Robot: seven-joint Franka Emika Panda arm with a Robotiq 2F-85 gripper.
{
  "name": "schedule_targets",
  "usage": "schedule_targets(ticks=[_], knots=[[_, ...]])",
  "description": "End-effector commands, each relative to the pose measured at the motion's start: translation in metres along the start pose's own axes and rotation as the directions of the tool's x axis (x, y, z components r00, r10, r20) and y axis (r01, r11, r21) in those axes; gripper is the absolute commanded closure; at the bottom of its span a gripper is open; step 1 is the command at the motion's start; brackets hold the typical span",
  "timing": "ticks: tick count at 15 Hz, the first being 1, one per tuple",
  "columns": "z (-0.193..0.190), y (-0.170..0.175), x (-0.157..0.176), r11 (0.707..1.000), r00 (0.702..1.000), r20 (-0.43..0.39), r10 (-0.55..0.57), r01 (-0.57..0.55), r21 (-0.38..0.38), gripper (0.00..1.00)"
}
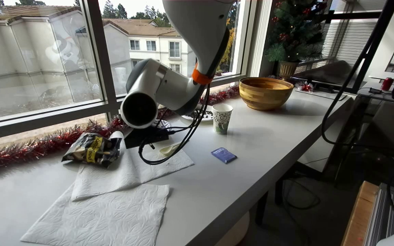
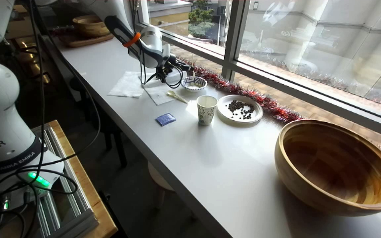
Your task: Use the fork to remove the contents of the white plate with blue markings and put the fork back on the napkin
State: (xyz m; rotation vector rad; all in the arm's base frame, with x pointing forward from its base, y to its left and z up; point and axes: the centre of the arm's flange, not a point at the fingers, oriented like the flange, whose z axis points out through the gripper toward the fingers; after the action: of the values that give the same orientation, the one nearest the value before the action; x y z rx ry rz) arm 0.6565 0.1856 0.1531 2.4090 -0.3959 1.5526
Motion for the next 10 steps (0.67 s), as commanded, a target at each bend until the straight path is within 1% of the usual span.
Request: schedule_targets(ticks=[1,10], knots=[[-0.0037,0.014,-0.0067,1.0,1.0,-0.002,0.006,-0.006,0.016,0.97],[-0.0027,0.0174,-0.0167,1.0,1.0,0.001,-0.002,0.002,0.009,0.97]])
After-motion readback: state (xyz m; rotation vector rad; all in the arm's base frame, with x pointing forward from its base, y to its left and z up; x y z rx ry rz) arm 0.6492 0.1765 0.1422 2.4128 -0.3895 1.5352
